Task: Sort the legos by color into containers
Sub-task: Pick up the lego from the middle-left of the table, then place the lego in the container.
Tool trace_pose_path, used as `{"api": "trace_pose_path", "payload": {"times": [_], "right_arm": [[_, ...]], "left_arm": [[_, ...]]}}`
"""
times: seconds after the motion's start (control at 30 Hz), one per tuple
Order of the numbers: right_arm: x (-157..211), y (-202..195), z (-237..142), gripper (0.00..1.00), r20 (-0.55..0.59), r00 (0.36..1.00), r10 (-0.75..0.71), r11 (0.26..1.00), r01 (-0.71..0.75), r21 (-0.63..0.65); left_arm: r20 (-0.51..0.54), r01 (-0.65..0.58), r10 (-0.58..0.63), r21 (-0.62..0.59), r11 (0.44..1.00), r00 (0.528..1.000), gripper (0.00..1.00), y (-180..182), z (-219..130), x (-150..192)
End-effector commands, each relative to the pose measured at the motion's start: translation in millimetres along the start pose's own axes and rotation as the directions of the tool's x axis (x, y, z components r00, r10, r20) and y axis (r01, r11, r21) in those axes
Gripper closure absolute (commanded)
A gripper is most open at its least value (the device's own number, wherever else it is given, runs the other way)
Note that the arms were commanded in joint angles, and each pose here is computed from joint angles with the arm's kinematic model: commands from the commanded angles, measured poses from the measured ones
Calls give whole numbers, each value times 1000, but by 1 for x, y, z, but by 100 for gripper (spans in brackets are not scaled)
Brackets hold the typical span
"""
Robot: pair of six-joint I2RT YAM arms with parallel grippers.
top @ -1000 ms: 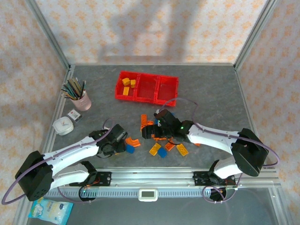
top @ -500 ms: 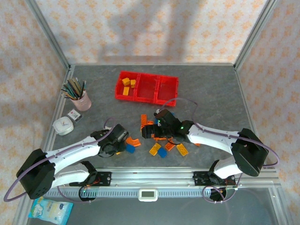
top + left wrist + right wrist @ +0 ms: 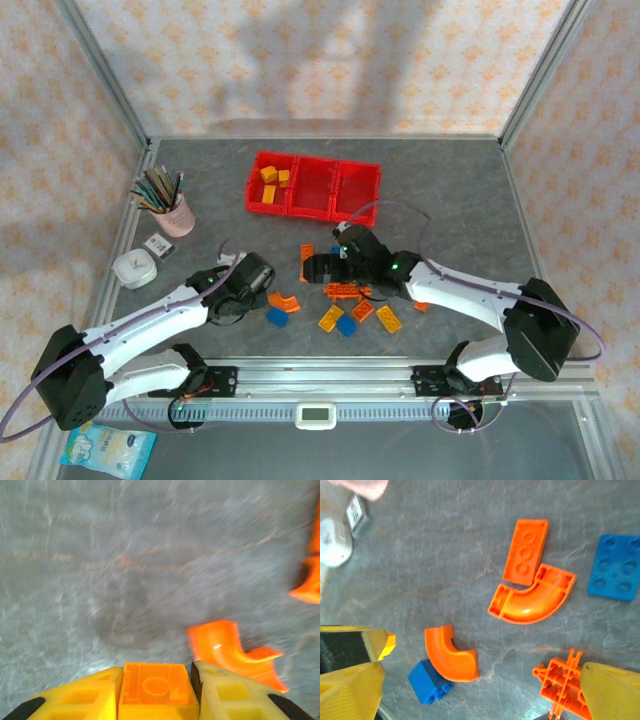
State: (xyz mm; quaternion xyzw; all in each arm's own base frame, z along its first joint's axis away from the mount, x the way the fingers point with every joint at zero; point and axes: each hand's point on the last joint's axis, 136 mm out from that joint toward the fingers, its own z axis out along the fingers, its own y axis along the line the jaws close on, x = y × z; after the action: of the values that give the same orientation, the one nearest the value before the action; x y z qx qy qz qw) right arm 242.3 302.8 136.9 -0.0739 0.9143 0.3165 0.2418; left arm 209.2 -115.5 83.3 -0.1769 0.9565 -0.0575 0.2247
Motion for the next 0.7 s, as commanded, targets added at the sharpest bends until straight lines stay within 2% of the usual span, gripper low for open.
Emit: {"api": "trace_pose_path", "payload": {"times": [0.0, 0.17, 0.3, 0.43, 0.67], "right_arm": [[-32, 7, -17, 0, 79, 996, 35, 999, -33, -31], [-65, -3, -23, 0, 149, 987, 67, 998, -65, -15], [-94, -10, -23, 0, 188, 978, 92, 996, -94, 2], [-116, -17, -22, 0, 241, 965, 101, 994, -108, 13], [-136, -33, -20, 0, 278, 952, 126, 990, -139, 30]], "left_arm": [[125, -19, 22, -27, 999, 992, 63, -9, -19, -47], [257, -3, 10, -27, 1000, 966, 63, -33, -32, -131], [329, 6, -1, -12, 1000, 944, 63, -58, -27, -197], [356, 12, 5, -44, 999, 935, 64, -73, -3, -250], [381, 17, 2, -45, 999, 925, 64, -107, 52, -315]]}}
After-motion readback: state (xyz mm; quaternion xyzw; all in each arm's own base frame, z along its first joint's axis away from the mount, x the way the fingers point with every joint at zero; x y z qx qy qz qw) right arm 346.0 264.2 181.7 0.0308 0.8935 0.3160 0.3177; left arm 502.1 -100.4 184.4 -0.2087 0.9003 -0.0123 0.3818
